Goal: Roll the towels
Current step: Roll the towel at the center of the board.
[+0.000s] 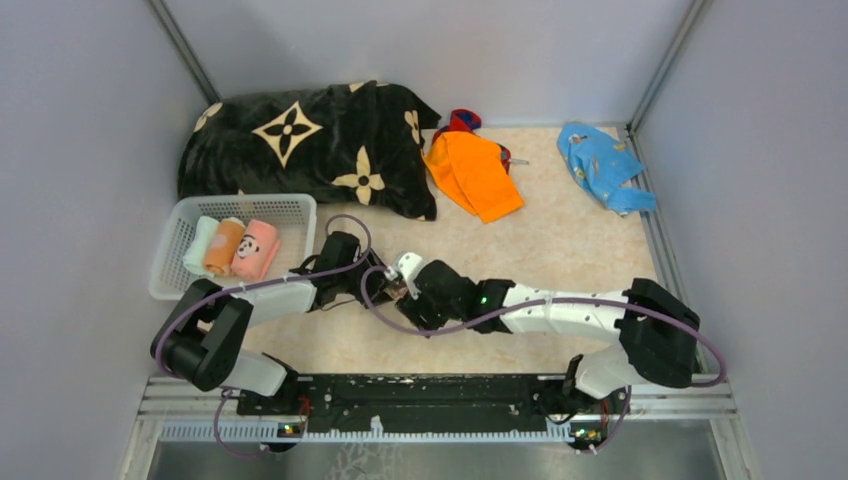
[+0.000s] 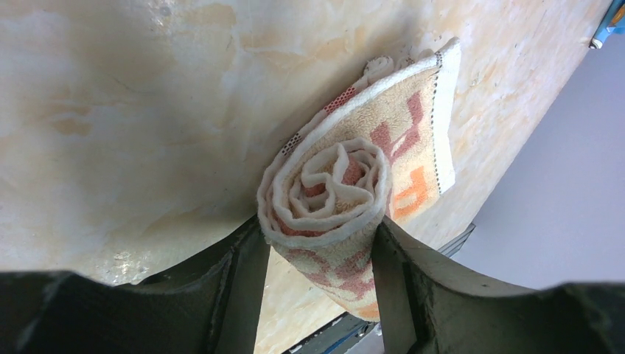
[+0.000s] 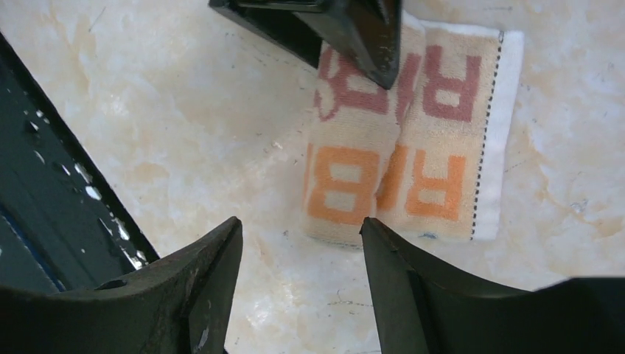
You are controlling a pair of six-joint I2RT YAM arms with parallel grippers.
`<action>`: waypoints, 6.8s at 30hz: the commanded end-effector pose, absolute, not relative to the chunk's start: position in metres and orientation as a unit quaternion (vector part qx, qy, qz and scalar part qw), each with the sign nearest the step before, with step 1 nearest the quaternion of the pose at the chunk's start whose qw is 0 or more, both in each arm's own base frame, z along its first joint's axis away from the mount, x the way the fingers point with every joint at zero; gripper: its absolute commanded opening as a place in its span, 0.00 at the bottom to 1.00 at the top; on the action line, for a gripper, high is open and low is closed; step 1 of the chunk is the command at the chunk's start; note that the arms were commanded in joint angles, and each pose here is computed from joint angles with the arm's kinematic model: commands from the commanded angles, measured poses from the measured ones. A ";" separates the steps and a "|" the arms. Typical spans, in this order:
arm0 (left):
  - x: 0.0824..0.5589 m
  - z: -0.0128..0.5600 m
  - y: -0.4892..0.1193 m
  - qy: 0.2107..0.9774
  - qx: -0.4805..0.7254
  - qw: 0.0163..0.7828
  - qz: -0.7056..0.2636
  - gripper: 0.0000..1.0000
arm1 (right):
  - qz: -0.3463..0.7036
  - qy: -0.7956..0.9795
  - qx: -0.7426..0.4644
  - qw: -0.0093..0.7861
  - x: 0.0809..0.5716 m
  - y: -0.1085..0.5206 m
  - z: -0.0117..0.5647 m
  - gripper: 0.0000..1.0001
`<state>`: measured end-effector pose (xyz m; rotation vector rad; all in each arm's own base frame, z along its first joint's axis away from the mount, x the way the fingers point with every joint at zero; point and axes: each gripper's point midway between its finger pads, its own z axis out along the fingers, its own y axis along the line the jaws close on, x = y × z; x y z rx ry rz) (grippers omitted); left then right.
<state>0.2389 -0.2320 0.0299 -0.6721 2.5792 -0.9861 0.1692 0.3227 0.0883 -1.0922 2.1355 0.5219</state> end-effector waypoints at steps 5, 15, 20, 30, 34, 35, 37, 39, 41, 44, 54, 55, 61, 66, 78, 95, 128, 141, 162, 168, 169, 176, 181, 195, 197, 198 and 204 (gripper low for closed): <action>0.220 0.001 -0.214 0.919 -0.243 0.124 -0.283 0.59 | 0.089 0.770 -0.472 0.419 0.188 0.340 0.100 0.58; 0.220 0.001 -0.214 0.919 -0.245 0.124 -0.282 0.59 | 0.053 0.773 -0.507 0.379 0.186 0.340 0.048 0.54; 0.222 0.002 -0.216 0.919 -0.242 0.124 -0.284 0.59 | 0.028 0.776 -0.522 0.354 0.184 0.334 0.024 0.38; 0.227 0.030 -0.212 0.900 -0.248 0.171 -0.315 0.66 | 0.262 0.784 -0.487 0.283 0.158 0.357 0.045 0.09; 0.229 0.048 -0.208 0.885 -0.254 0.204 -0.332 0.70 | 0.365 0.785 -0.450 0.222 0.150 0.356 0.043 0.09; 0.229 0.051 -0.207 0.883 -0.254 0.207 -0.335 0.70 | 0.386 0.784 -0.438 0.211 0.150 0.355 0.044 0.08; 0.226 0.055 -0.208 0.881 -0.252 0.205 -0.343 0.71 | 0.427 0.783 -0.417 0.175 0.147 0.354 0.039 0.09; 0.222 0.056 -0.211 0.879 -0.248 0.198 -0.355 0.71 | 0.463 0.782 -0.389 0.147 0.147 0.352 0.036 0.09; 0.221 0.055 -0.215 0.878 -0.247 0.191 -0.363 0.72 | 0.503 0.779 -0.358 0.111 0.146 0.350 0.038 0.09; 0.221 0.051 -0.219 0.876 -0.247 0.183 -0.371 0.72 | 0.540 0.779 -0.311 0.069 0.152 0.344 0.035 0.09; 0.228 0.024 -0.227 0.892 -0.255 0.143 -0.345 0.66 | 0.553 0.802 -0.220 0.053 0.170 0.332 0.024 0.17; 0.226 0.020 -0.227 0.895 -0.258 0.136 -0.338 0.65 | 0.542 0.809 -0.221 0.060 0.171 0.329 0.023 0.21; 0.219 0.001 -0.216 0.906 -0.271 0.122 -0.301 0.64 | 0.435 0.860 -0.230 0.131 0.189 0.307 0.022 0.52; 0.218 -0.004 -0.211 0.914 -0.270 0.121 -0.278 0.63 | 0.319 0.884 -0.266 0.217 0.202 0.287 0.043 0.66; 0.217 -0.008 -0.212 0.921 -0.265 0.118 -0.261 0.63 | 0.116 0.809 -0.405 0.410 0.208 0.318 0.107 0.67; 0.220 -0.005 -0.212 0.921 -0.261 0.125 -0.262 0.64 | 0.015 0.784 -0.524 0.333 0.190 0.332 0.007 0.52; 0.229 0.063 -0.239 0.850 -0.220 0.205 -0.433 0.72 | 0.488 0.841 -0.231 0.035 0.170 0.345 0.018 0.23; 0.222 0.041 -0.244 0.848 -0.240 0.177 -0.437 0.69 | 0.551 0.826 -0.113 -0.022 0.173 0.351 0.013 0.23; 0.213 0.000 -0.245 0.881 -0.227 0.151 -0.387 0.67 | 0.618 0.784 -0.027 -0.062 0.173 0.351 0.016 0.23; 0.212 -0.012 -0.238 0.901 -0.217 0.145 -0.346 0.69 | 0.619 0.783 -0.022 -0.064 0.173 0.350 0.013 0.23; 0.212 -0.013 -0.237 0.905 -0.214 0.144 -0.339 0.69 | 0.618 0.783 -0.021 -0.064 0.173 0.350 0.012 0.23; 0.212 -0.024 -0.245 0.935 -0.179 0.125 -0.280 0.68 | 0.619 0.782 -0.020 -0.065 0.173 0.350 0.010 0.23; 0.208 -0.037 -0.245 0.958 -0.159 0.105 -0.214 0.66 | 0.619 0.783 -0.015 -0.056 0.178 0.348 0.010 0.23; 0.219 -0.036 -0.234 0.980 -0.102 0.145 -0.093 0.48 | 0.593 0.804 -0.041 -0.005 0.183 0.338 0.021 0.52; 0.223 -0.036 -0.232 0.981 -0.095 0.154 -0.076 0.47 | 0.577 0.815 -0.051 0.010 0.184 0.332 0.023 0.60; 0.224 -0.036 -0.231 0.981 -0.091 0.155 -0.067 0.46 | 0.565 0.823 -0.055 0.016 0.184 0.327 0.023 0.61; 0.233 -0.034 -0.222 0.983 -0.068 0.171 -0.017 0.42 | 0.454 0.884 -0.091 0.059 0.182 0.290 0.015 0.69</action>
